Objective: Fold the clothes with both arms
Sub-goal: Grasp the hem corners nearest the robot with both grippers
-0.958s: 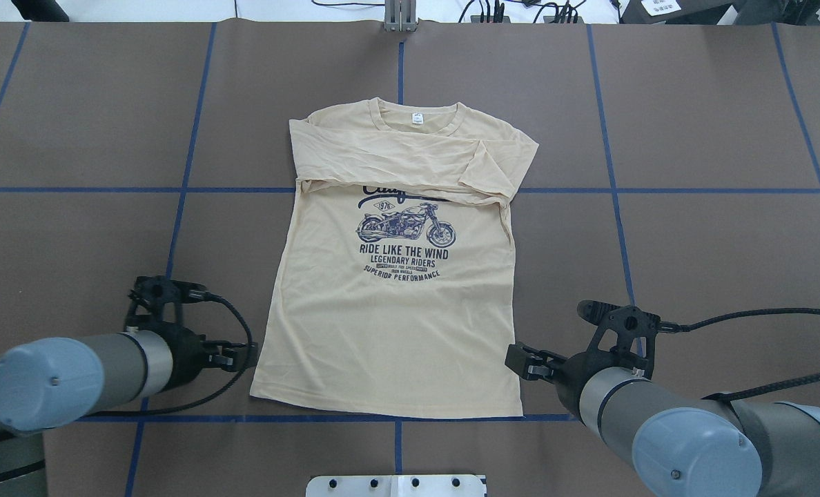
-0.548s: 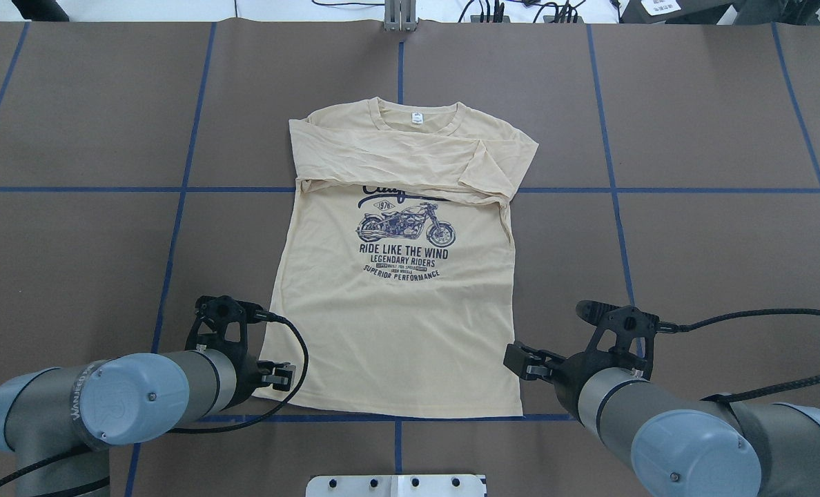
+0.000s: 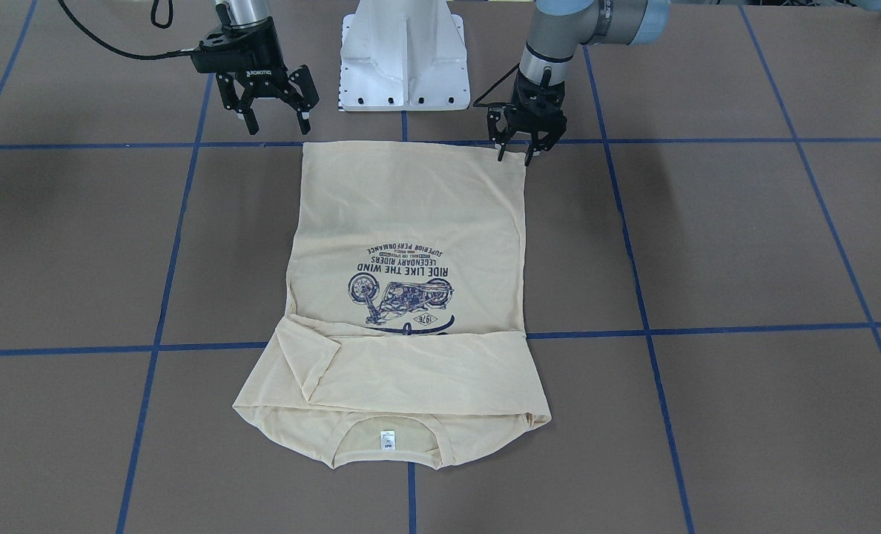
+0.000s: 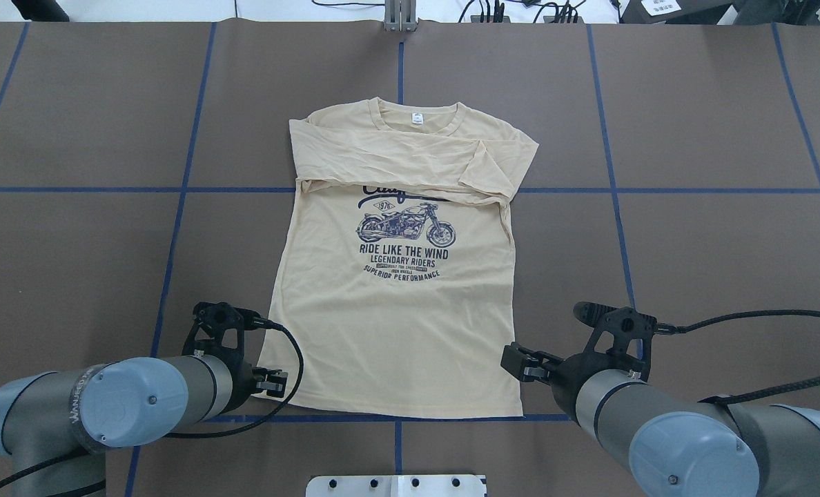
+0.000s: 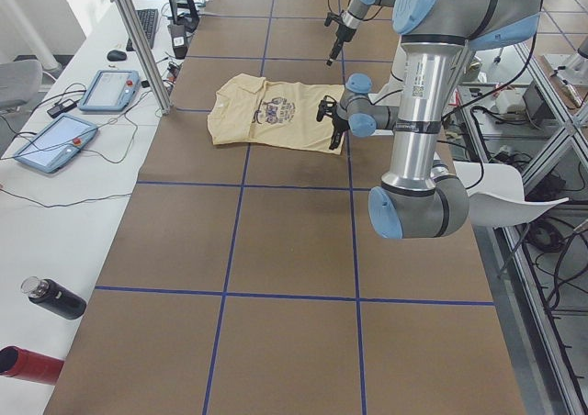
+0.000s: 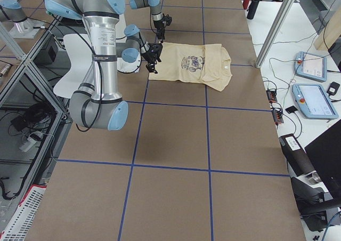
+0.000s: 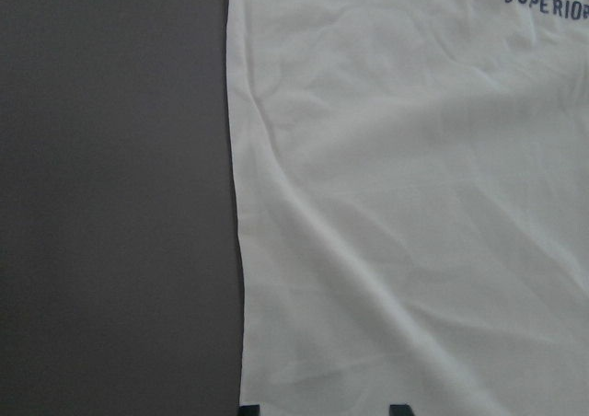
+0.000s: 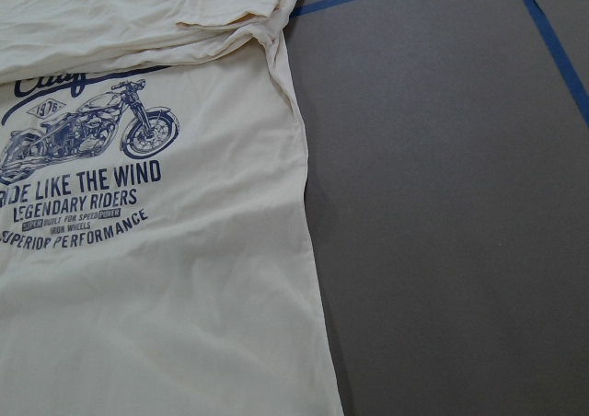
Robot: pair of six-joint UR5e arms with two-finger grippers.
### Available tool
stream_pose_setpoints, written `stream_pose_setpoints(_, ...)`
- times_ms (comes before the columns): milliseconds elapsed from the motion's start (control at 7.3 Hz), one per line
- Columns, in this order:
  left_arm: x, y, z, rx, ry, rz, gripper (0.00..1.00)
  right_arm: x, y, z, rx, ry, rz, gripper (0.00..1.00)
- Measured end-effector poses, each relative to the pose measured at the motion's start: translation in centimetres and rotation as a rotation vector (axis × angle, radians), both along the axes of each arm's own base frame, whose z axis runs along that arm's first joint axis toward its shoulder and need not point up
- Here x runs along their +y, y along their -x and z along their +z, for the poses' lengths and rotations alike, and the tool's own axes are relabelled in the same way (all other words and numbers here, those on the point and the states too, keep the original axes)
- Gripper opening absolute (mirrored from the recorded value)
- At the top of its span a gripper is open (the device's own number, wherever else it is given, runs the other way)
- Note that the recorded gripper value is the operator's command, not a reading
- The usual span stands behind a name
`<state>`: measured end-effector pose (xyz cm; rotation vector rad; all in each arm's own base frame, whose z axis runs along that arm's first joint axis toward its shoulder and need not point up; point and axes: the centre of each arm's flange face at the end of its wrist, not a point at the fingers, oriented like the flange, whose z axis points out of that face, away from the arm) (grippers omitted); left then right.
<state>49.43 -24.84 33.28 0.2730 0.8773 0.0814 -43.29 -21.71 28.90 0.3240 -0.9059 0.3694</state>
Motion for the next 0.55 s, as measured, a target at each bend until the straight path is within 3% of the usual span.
stream_pose_setpoints(548, 0.19, -0.16, 0.7, -0.01, 0.005, 0.004, 0.49, 0.04, 0.09, 0.13, 0.003, 0.0, -0.001, 1.0)
